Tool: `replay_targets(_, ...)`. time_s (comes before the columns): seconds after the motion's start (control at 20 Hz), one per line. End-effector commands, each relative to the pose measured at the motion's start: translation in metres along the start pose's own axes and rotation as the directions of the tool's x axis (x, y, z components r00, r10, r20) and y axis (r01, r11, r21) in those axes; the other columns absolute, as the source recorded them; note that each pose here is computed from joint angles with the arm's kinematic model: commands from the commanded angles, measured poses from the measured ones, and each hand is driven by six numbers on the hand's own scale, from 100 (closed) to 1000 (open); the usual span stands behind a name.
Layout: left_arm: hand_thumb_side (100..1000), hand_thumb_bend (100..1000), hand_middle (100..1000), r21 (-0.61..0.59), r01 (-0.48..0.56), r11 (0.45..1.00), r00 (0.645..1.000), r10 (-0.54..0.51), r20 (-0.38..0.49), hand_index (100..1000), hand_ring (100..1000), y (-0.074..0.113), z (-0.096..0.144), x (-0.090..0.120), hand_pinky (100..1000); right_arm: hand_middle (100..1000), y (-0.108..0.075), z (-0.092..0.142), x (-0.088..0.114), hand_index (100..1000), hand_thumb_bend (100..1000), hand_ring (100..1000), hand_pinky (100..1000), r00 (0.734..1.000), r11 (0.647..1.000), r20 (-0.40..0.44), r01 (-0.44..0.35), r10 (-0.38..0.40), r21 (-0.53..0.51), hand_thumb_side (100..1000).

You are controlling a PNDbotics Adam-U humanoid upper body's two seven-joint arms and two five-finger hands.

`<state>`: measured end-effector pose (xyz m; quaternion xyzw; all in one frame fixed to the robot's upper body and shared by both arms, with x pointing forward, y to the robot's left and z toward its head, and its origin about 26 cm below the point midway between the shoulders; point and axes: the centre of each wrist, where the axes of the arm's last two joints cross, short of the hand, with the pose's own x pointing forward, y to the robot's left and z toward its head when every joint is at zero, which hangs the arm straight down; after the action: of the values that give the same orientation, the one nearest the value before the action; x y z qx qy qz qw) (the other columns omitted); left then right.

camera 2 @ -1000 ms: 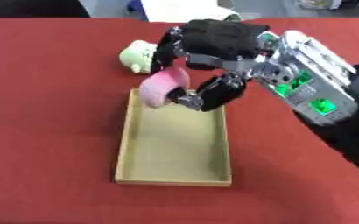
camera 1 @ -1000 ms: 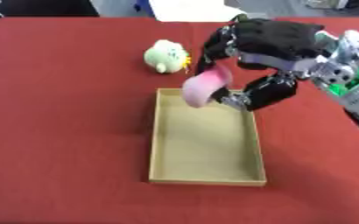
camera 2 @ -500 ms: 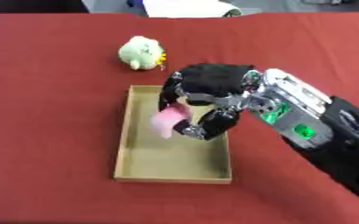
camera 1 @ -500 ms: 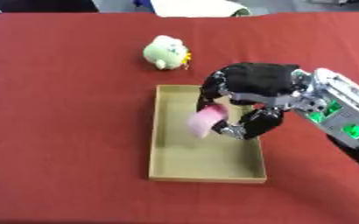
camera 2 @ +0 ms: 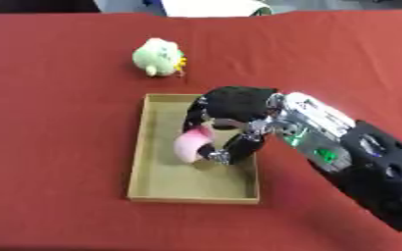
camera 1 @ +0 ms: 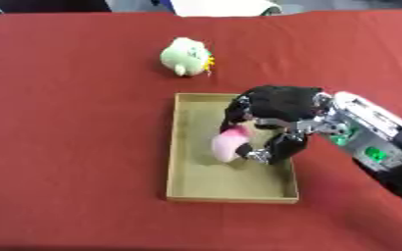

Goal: Pick up objects on the table and place them in the box.

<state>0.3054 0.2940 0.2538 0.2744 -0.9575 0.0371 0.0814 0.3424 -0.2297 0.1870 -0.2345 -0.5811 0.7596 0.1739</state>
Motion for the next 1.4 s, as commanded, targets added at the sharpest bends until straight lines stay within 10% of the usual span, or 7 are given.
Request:
replay_targets(0.05, 446, 286, 610, 0.0, -0.006, 1.0, 1.0, 0.006, 0.029, 757, 675, 0.001, -0.007, 0.004, 768, 634, -0.007, 0.006, -0.005, 833, 370, 759, 754, 0.997, 0.997, -0.024, -0.069, 0.068, -0.021, 255)
replay_targets(0.55, 443, 286, 611, -0.009, -0.005, 1.0, 0.999, 0.006, 0.034, 757, 676, 0.0, -0.009, 0.005, 769, 746, -0.042, 0.024, 0.004, 921, 468, 808, 800, 0.973, 0.968, -0.065, -0.226, 0.22, -0.108, 363)
replay_targets(1.0, 442, 286, 612, -0.022, -0.015, 1.0, 0.999, 0.016, 0.042, 758, 678, -0.001, -0.012, 0.006, 770, 713, -0.08, 0.052, 0.013, 910, 422, 800, 794, 0.974, 0.937, -0.121, -0.217, 0.191, -0.274, 407)
replay_targets(1.05, 442, 282, 613, -0.027, -0.016, 0.999, 0.999, 0.017, 0.045, 759, 678, -0.002, -0.013, 0.006, 771, 701, -0.083, 0.056, 0.011, 904, 398, 798, 790, 0.973, 0.928, -0.14, -0.217, 0.182, -0.304, 438)
replay_targets(1.1, 440, 281, 610, -0.038, -0.014, 0.999, 0.999, 0.016, 0.051, 761, 680, -0.002, -0.015, 0.007, 771, 692, -0.085, 0.062, 0.008, 904, 100, 792, 779, 0.972, 0.914, -0.164, -0.214, 0.166, -0.344, 521)
replay_targets(1.15, 439, 276, 615, -0.054, -0.008, 0.999, 0.998, 0.011, 0.058, 761, 681, -0.002, -0.017, 0.007, 771, 674, -0.086, 0.068, 0.005, 902, 345, 787, 770, 0.971, 0.898, -0.189, -0.21, 0.145, -0.386, 471)
replay_targets(1.4, 439, 259, 617, -0.135, 0.038, 0.99, 0.996, -0.026, 0.091, 764, 690, -0.002, -0.029, 0.01, 773, 645, -0.084, 0.102, -0.012, 855, 275, 783, 747, 0.952, 0.783, -0.304, -0.213, 0.031, -0.585, 562)
